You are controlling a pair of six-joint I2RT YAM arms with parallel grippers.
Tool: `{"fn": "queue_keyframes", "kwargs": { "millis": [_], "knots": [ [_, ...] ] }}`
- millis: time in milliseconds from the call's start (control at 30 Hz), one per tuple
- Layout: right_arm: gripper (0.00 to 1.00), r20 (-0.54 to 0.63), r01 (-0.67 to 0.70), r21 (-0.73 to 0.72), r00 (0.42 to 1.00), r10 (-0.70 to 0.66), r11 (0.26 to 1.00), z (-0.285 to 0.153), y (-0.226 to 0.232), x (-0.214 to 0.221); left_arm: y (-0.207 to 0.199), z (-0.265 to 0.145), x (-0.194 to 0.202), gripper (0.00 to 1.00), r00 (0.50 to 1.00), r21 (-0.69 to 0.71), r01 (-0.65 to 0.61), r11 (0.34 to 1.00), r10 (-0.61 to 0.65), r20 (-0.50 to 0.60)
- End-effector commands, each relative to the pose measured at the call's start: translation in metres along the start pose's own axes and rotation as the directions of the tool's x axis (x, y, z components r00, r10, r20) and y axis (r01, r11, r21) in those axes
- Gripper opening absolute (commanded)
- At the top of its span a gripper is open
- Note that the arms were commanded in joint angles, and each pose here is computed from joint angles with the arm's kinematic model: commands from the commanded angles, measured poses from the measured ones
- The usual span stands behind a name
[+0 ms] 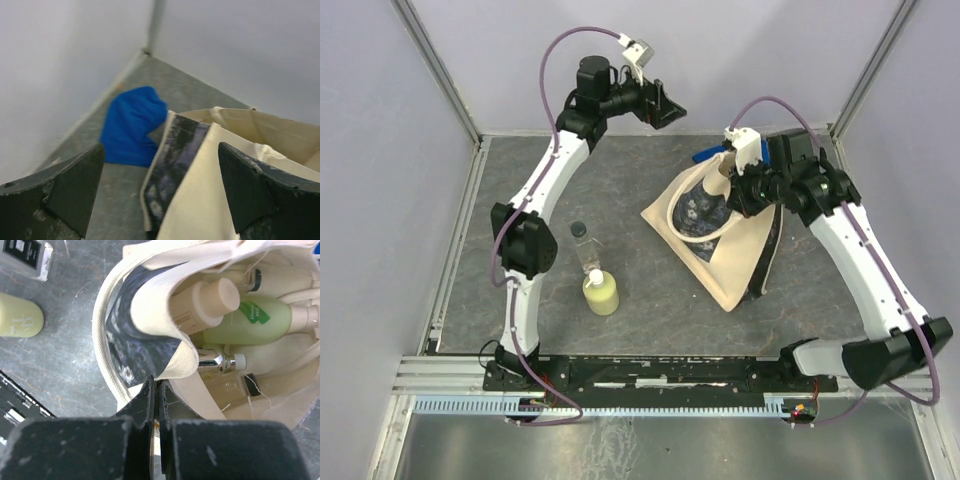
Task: Place the personal care products into the canvas bag
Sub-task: Move the canvas bag to the center of the board.
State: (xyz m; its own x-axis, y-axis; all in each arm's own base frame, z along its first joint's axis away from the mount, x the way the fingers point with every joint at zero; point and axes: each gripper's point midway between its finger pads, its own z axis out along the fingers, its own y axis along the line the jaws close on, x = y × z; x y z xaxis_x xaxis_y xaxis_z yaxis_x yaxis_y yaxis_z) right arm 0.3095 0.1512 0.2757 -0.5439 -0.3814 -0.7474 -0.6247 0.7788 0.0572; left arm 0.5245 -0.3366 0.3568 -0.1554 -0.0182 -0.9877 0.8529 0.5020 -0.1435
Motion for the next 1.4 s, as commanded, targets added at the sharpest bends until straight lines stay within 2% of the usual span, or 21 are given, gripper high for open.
{"fn": "queue_keyframes", "kwargs": {
  "millis": [0, 100, 267, 467, 733, 933, 1067, 1100, 1200, 1367],
  "knots": [
    [0.01, -0.056, -0.058, -0.091, 0.997, 0.053, 0.994, -0.010, 0.041, 0.028, -0.062, 0.007, 0.004, 1.00, 0.987, 0.334, 0.163, 0.929, -0.150, -0.063],
    [0.01, -0.077, -0.050, -0.100, 0.996, 0.042, 0.994, -0.006, 0.049, 0.034, -0.073, 0.015, 0.016, 1.00, 0.983, 0.373, 0.180, 0.910, -0.156, -0.092],
    [0.01, -0.091, -0.019, -0.155, 0.996, 0.004, 0.988, 0.002, 0.075, 0.034, -0.089, 0.023, 0.043, 1.00, 0.985, 0.359, 0.123, 0.925, -0.071, -0.154],
    [0.01, -0.115, 0.075, -0.245, 0.988, -0.106, 0.966, 0.019, 0.121, 0.034, -0.097, 0.016, 0.069, 1.00, 0.971, 0.337, 0.137, 0.932, -0.059, -0.230],
    [0.01, -0.150, 0.141, -0.329, 0.968, -0.199, 0.934, 0.043, 0.171, 0.046, -0.114, 0.004, 0.059, 1.00, 0.970, 0.382, 0.129, 0.915, -0.036, -0.240],
    [0.01, -0.177, 0.152, -0.355, 0.958, -0.226, 0.922, 0.054, 0.188, 0.055, -0.130, -0.004, 0.063, 1.00, 0.964, 0.401, 0.116, 0.908, -0.006, -0.267],
    [0.02, -0.200, 0.152, -0.302, 0.955, -0.218, 0.941, 0.052, 0.181, 0.055, -0.129, -0.008, 0.071, 1.00, 0.958, 0.385, 0.119, 0.915, -0.003, -0.287],
    [0.09, -0.193, 0.154, -0.283, 0.958, -0.213, 0.947, 0.049, 0.177, 0.053, -0.129, -0.009, 0.072, 0.99, 0.957, 0.383, 0.119, 0.916, -0.003, -0.291],
    [0.43, -0.163, 0.150, -0.212, 0.969, -0.187, 0.966, 0.039, 0.165, 0.048, -0.129, -0.010, 0.073, 0.99, 0.956, 0.383, 0.122, 0.916, -0.004, -0.294],
    [0.82, -0.092, 0.121, -0.117, 0.987, -0.132, 0.986, 0.020, 0.149, 0.036, -0.127, -0.009, 0.070, 1.00, 0.957, 0.372, 0.117, 0.921, -0.004, -0.290]
  ]
}}
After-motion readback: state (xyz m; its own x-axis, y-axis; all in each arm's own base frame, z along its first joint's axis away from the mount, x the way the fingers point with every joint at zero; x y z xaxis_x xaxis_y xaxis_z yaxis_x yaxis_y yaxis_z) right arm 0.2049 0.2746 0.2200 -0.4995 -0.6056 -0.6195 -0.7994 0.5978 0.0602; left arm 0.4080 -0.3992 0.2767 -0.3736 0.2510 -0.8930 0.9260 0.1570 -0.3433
